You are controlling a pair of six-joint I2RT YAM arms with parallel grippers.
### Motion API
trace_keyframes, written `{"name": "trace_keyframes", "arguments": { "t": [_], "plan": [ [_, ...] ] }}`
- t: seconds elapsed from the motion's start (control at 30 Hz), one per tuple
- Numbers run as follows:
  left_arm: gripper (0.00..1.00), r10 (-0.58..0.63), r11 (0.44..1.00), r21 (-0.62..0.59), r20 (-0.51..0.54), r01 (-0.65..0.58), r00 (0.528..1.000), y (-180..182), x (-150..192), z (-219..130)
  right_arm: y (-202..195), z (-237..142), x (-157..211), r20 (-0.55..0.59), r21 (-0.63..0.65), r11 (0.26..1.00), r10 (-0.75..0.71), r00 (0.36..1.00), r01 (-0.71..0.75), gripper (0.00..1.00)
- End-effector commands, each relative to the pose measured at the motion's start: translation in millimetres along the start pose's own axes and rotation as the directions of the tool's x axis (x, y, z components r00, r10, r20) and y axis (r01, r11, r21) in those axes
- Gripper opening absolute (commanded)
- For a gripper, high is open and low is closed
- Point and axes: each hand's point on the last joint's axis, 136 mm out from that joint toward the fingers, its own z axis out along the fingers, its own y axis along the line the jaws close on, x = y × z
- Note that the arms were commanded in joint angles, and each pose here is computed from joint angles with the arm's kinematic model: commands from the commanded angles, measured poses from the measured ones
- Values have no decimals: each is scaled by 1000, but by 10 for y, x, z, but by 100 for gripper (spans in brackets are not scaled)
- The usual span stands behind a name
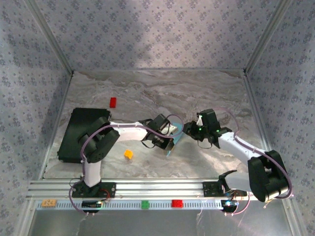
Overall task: Fold a paper plane with a square sheet of paper (pick it up from the middle)
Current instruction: Fold the wing for the fifth time at the center of the table.
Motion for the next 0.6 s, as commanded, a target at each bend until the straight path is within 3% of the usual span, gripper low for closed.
{"name": "trace_keyframes", "arguments": {
  "t": [0.0, 0.27, 0.57],
  "plan": [
    [0, -75, 994, 72, -47, 78, 996, 38, 107, 121, 90, 27, -8, 22, -44, 995, -92, 995, 93, 27],
    [0, -181, 966, 185, -13, 181, 983, 109, 66, 78, 160, 276, 183, -83, -131, 988, -87, 993, 76, 14],
    [0, -238, 943, 238, -8, 233, 971, 158, 55, 48, 149, 433, 176, -111, -140, 988, -83, 990, 67, 10]
  ]
}}
